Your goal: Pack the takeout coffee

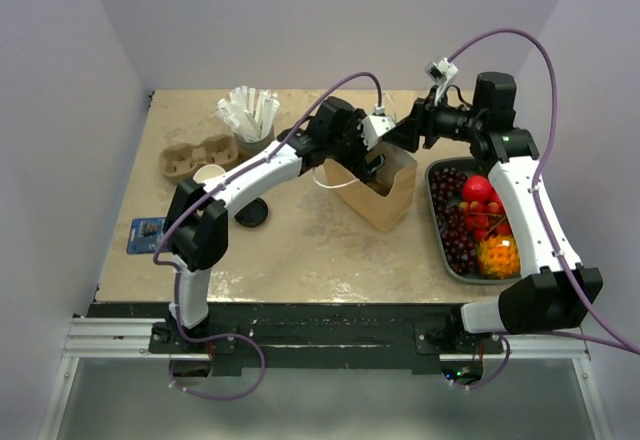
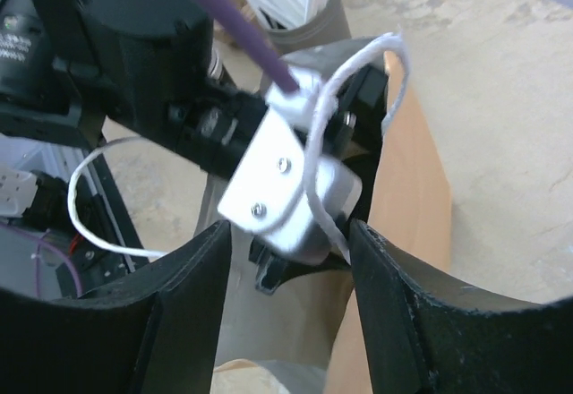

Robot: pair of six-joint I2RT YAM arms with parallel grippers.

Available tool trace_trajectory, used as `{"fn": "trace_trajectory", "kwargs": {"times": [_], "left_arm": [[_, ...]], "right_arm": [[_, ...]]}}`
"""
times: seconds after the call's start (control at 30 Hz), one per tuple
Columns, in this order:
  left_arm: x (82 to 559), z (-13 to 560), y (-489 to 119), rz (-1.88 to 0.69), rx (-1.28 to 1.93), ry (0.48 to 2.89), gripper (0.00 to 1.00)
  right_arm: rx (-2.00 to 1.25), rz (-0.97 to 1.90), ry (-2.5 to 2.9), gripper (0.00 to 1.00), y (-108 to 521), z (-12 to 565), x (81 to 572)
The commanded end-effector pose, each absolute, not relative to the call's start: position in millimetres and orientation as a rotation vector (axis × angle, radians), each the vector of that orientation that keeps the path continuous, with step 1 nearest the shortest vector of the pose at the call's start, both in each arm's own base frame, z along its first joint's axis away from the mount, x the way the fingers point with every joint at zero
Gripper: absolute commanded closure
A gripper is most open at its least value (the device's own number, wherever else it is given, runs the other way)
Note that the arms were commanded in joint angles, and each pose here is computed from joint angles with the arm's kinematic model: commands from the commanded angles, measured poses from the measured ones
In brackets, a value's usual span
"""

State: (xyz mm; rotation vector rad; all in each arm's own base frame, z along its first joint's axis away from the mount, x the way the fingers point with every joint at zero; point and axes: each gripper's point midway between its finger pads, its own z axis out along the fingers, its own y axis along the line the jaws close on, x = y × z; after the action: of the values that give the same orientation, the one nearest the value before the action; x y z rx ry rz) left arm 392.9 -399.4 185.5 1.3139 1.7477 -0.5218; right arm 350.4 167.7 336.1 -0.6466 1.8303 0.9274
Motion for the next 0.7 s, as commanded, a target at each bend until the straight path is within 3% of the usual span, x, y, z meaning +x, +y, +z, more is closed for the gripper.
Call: {"fn": "trace_trajectory", "kwargs": {"times": [0.0, 0.67], "left_arm": [[407, 283, -409, -0.569, 1.157, 1.544, 0.01], [404, 348, -403, -0.667, 1.063, 1.395, 0.00]], "right_arm": [[-0.628, 1.038, 1.902, 0.41, 172, 320, 337], [-0.592, 1.043, 1.672, 0.34, 170, 409, 353]]}}
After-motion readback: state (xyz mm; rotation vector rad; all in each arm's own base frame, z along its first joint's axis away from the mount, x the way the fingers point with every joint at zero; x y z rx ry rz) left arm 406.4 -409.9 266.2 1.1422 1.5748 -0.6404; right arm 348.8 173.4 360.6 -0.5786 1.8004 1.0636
